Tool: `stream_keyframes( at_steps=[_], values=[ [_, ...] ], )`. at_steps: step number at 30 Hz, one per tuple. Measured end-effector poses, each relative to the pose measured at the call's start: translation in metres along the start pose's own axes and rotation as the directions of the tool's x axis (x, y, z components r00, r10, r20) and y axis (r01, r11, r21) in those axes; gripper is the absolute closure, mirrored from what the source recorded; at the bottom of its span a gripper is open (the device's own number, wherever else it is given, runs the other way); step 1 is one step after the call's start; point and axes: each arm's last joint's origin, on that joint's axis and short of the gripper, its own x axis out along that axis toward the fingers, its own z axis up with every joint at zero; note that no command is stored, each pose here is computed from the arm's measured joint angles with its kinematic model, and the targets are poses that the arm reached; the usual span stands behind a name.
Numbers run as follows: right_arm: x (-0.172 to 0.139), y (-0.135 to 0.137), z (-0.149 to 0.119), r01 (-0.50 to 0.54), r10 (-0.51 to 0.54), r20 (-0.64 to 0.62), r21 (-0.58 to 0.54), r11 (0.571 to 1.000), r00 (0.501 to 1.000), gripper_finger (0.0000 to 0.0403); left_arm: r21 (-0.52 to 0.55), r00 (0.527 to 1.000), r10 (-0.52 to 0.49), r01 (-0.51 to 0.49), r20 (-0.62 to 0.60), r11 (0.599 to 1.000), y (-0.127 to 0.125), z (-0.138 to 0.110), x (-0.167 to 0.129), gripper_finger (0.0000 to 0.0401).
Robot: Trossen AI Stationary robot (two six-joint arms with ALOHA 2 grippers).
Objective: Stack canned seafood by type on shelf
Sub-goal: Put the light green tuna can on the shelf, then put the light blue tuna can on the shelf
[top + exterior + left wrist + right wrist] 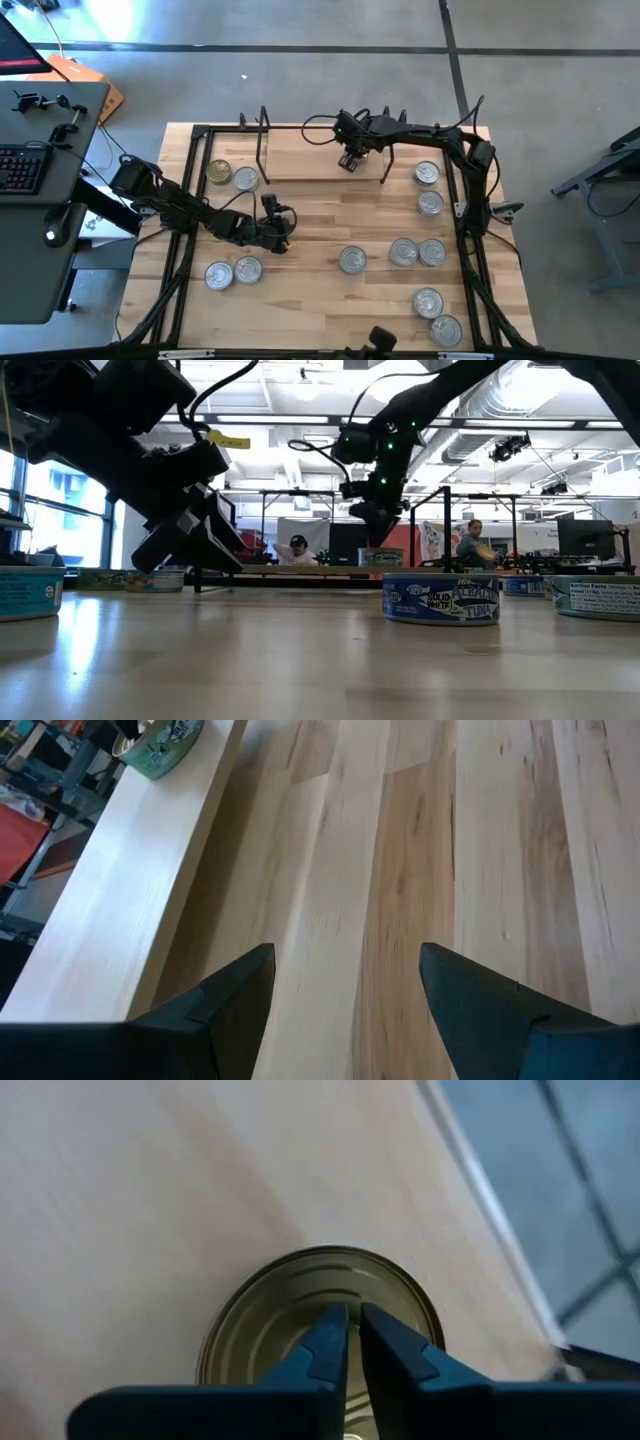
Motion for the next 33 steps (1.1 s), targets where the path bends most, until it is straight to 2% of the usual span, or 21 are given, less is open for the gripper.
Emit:
stream_keyframes(
  at_steps=[5,12,19,24,26,29,31,33],
  values=[
    [0.004,-0.012,-0.003,0.057,-0.057,-0.027,0.02,0.998,0.998,0.04,0.0,1.0,0.0,0.0,0.0,1.0,0.0,0.0,0.0,0.0161],
    [0.006,-0.022,-0.004,0.132,-0.131,-0.038,0.043,0.99,0.991,0.0397,-0.001,1.0,0.0,0.0,0.0,1.0,0.0,0.0,0.0,0.0161],
    [-0.003,-0.022,0.008,0.156,-0.158,0.024,0.072,0.985,0.987,0.0396,-0.001,1.0,0.008,-0.008,0.0,1.0,0.0,0.0,0.0,0.0161],
    [-0.024,-0.011,0.028,0.152,-0.16,0.135,0.073,0.986,0.978,0.0396,-0.018,1.0,0.028,-0.028,-0.01,0.999,0.001,-0.001,-0.001,0.0161],
    [-0.031,0.001,0.034,0.117,-0.135,0.232,0.092,0.989,0.963,0.0396,-0.028,0.999,0.041,-0.042,-0.024,0.999,0.002,-0.002,-0.002,0.0161],
    [-0.037,0.025,0.033,-0.021,-0.006,0.383,0.067,0.998,0.924,0.0396,-0.047,0.995,0.071,-0.074,-0.068,0.996,0.004,-0.007,-0.007,0.0161],
    [-0.042,0.044,0.025,-0.107,0.086,0.427,0.027,0.994,0.9,0.0396,-0.067,0.992,0.08,-0.087,-0.098,0.994,0.004,-0.01,-0.012,0.0161],
    [-0.051,0.069,0.014,-0.142,0.144,0.427,-0.038,0.989,0.892,0.0396,-0.075,0.989,0.08,-0.09,-0.128,0.993,0.003,-0.015,-0.018,0.0161]
  ],
)
